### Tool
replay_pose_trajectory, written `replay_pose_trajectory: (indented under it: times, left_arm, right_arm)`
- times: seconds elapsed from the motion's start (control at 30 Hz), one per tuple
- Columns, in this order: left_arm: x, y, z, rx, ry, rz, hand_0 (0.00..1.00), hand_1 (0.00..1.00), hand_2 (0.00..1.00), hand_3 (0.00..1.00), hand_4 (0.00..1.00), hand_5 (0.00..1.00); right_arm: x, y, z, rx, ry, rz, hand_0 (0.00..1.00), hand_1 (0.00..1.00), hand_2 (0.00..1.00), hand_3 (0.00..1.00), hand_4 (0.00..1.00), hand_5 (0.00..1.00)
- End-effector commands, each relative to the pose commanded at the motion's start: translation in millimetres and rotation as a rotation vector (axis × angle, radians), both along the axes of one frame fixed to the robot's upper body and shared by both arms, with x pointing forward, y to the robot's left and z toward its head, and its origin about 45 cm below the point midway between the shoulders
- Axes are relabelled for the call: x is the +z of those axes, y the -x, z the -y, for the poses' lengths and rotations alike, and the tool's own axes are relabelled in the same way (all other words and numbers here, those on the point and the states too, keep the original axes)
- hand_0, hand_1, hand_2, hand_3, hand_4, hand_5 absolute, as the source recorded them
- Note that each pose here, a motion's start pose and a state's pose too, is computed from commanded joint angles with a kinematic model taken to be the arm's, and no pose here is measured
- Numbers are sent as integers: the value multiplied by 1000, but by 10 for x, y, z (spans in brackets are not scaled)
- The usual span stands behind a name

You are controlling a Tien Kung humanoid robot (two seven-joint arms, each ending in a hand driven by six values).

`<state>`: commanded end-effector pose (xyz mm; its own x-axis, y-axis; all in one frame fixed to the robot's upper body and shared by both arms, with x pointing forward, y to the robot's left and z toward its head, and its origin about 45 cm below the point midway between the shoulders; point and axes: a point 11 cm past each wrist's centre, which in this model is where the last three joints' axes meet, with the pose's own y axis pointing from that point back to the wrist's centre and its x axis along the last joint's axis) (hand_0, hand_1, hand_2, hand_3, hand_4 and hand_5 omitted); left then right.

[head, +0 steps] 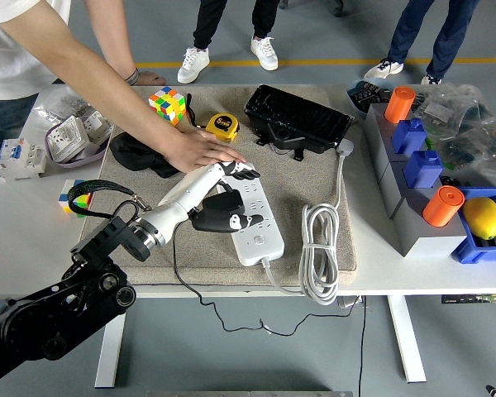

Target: Put the plug near the board,insert it into the board,press the button,pull the plug out

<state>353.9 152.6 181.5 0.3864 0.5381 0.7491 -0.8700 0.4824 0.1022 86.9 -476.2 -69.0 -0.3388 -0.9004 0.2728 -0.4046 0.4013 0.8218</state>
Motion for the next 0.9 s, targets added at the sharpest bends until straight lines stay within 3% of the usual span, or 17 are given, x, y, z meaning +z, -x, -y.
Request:
replay_pose_trajectory:
  times: [0.27,0.3,0.47,0.5,0.67,0.7,0.87,0.9]
  left_arm:
    - [-100,-135,-33,61,-134,38,792,792,816,801,998,495]
    - [-104,-155,-37,70,-148,46,742,733,763,785,998,480]
    - [-161,-227,-65,98,-223,47,742,733,763,785,998,480]
    - [-175,-234,-71,101,-235,45,670,666,707,772,985,447]
    - [-253,-249,-112,121,-275,20,670,666,707,772,985,447]
    - [-257,-250,-112,122,-277,20,530,591,613,730,975,427]
    - [-269,-267,-116,129,-292,34,530,591,613,730,975,427]
    - [-277,-270,-123,134,-295,36,495,573,575,710,967,410]
  right_arm:
    - [-1,3,-1,-2,-1,0,603,596,548,549,791,279]
    - [-1,5,1,-2,0,0,601,596,548,549,791,279]
    - [1,-4,-2,-1,-1,1,601,596,548,549,791,279]
    - [1,-5,-3,-1,-1,2,602,596,548,549,791,278]
    - [2,-9,-6,1,-1,2,602,596,548,549,791,278]
    - [2,-9,-5,1,-1,3,602,596,548,549,790,278]
    - [2,-13,-5,-1,-1,4,602,596,548,549,790,278]
    - [4,-16,-4,-1,-1,5,602,596,548,549,791,278]
